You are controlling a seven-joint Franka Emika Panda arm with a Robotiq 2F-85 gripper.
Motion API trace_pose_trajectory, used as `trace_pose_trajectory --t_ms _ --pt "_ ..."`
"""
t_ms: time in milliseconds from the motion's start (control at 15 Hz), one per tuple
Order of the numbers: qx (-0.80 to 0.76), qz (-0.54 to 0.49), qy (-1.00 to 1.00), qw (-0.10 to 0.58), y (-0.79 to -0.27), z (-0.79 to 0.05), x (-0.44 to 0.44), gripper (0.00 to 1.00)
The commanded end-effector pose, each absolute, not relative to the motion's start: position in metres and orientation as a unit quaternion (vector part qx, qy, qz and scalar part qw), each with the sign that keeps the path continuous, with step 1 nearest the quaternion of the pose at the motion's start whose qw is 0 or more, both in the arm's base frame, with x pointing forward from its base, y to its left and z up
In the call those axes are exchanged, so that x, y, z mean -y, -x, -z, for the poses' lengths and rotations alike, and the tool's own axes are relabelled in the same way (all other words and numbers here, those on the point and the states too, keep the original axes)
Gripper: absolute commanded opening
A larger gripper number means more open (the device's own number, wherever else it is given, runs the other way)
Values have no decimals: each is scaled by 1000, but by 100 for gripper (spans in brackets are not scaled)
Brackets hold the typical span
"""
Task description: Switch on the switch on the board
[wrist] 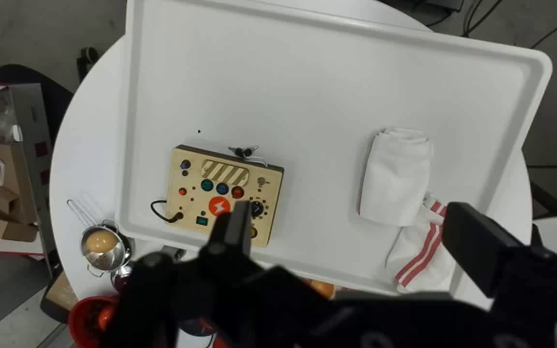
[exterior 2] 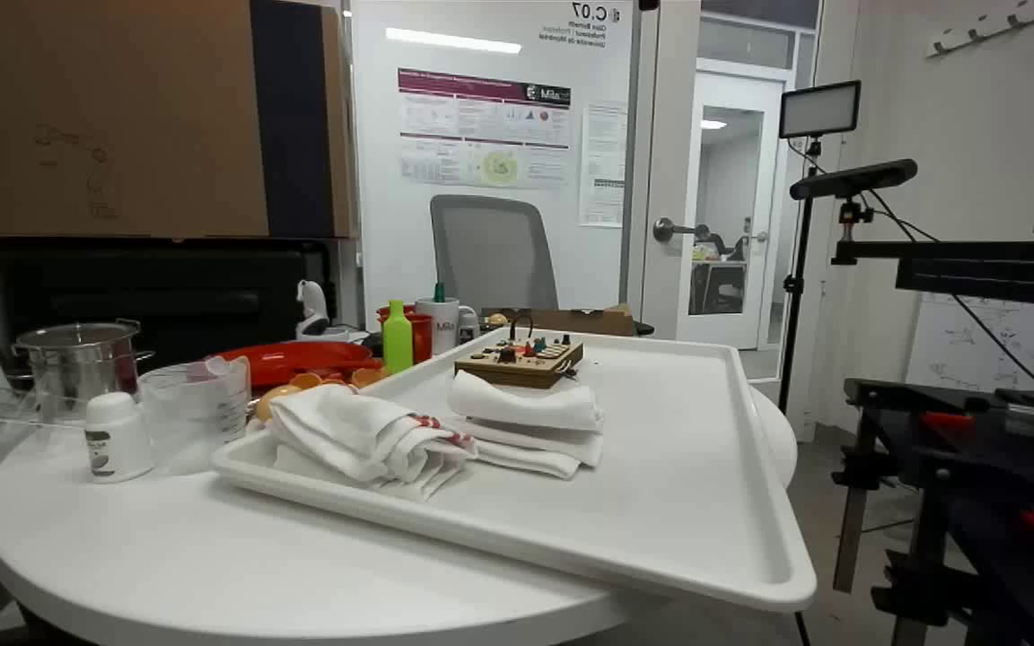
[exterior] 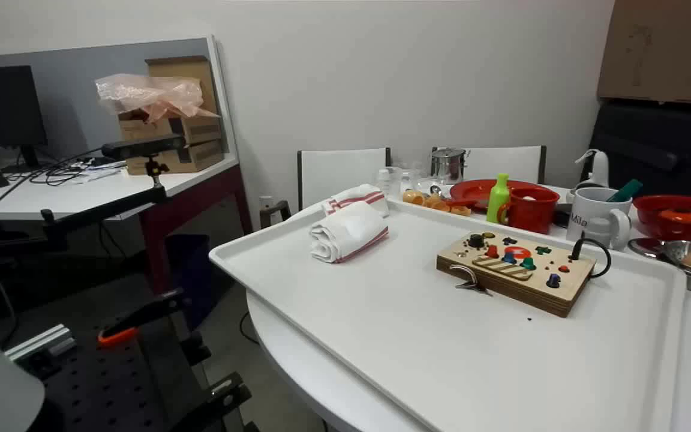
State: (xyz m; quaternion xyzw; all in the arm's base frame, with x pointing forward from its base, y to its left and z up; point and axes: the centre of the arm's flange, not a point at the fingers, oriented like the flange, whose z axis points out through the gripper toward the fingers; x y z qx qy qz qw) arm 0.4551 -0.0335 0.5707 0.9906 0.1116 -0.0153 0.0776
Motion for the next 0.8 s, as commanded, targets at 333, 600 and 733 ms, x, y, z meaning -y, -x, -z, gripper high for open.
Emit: trace_pose_trajectory --t_ms 333,600,733 --pt "-112 15 -991 78 -455 -571 34 100" --pt "-112 15 -991 78 -455 -571 34 100" --pt "-115 16 -990 82 -457 -572 32 100"
